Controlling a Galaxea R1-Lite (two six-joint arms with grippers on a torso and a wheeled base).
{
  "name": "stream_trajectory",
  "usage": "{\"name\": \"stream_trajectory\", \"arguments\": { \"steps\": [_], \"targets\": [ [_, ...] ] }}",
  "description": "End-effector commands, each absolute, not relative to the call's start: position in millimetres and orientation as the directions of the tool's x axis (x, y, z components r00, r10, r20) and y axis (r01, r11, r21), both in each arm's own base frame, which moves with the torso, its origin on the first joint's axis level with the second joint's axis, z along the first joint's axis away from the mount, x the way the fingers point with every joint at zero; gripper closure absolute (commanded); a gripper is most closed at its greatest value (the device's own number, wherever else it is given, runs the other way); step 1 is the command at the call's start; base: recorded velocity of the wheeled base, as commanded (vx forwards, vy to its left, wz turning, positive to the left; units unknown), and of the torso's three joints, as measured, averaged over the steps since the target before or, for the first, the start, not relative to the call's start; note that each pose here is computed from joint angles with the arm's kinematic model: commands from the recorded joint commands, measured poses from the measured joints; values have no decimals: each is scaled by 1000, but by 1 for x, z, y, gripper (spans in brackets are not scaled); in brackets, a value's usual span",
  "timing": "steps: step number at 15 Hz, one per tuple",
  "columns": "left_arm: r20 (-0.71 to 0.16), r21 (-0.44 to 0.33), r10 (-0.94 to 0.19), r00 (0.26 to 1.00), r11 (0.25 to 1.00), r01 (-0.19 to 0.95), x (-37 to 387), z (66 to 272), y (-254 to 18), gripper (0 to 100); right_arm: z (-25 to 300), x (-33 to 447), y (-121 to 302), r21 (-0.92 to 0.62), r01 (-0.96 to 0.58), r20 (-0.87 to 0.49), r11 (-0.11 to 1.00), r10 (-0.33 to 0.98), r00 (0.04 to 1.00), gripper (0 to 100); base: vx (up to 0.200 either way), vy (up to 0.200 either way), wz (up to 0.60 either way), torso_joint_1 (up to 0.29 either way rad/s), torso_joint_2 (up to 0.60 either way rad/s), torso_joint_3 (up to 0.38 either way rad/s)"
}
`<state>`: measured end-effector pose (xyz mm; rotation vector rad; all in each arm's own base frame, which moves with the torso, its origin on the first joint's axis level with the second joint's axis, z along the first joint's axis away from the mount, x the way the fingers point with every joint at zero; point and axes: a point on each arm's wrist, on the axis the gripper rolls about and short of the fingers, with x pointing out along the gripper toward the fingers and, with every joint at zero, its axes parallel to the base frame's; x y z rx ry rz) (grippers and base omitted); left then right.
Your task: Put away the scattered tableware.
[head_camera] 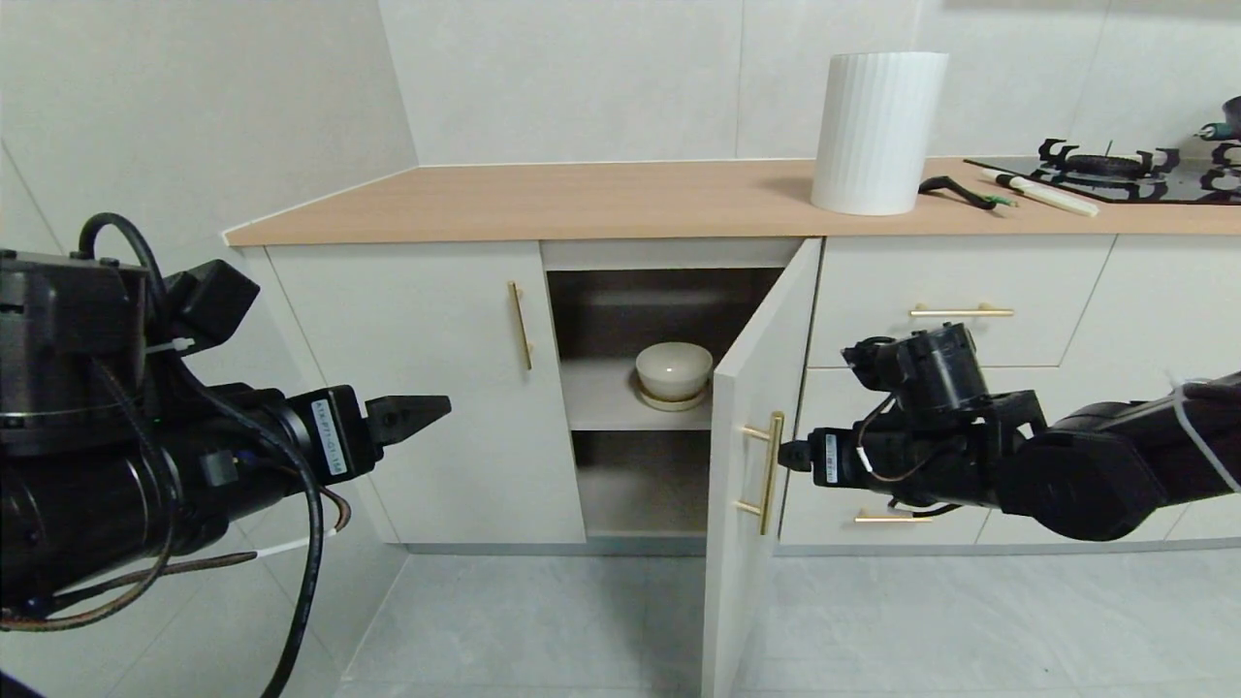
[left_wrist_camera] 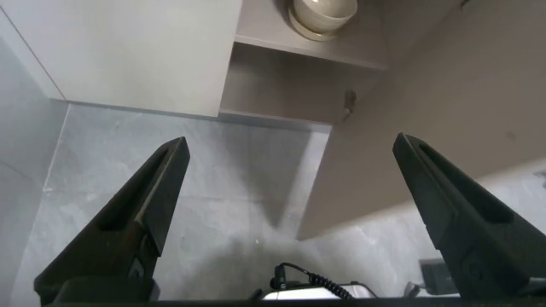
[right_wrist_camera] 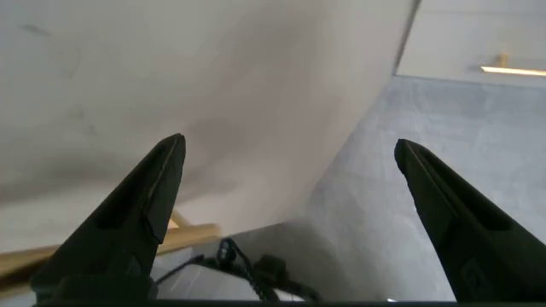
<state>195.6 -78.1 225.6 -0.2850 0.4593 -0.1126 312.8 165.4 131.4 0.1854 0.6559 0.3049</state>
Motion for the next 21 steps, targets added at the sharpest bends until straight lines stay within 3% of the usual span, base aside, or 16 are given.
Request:
{"name": "stream_trajectory", "arguments": {
  "steps": [1, 13, 16, 21],
  "targets": [
    [-426, -276, -168, 889, 960, 49, 195, 224, -78, 0, 116, 325, 177, 257, -224, -591, 940, 336, 733, 0, 0, 0, 0, 0, 0, 0],
    [-440, -257, -150, 885, 966, 36, 196, 221, -78, 0, 111, 347, 192, 262, -239, -572, 935, 350, 742, 0, 0, 0, 0, 0, 0, 0],
    [-443, -256, -149, 884, 966, 35, 197, 220, -78, 0, 109, 345, 197, 260, -249, -576, 933, 357, 735, 0, 200, 0, 0, 1, 1, 2],
    [-449, -248, -148, 881, 968, 36, 198, 218, -79, 0, 102, 343, 203, 258, -262, -589, 930, 366, 721, 0, 0, 0, 0, 0, 0, 0]
  ]
}}
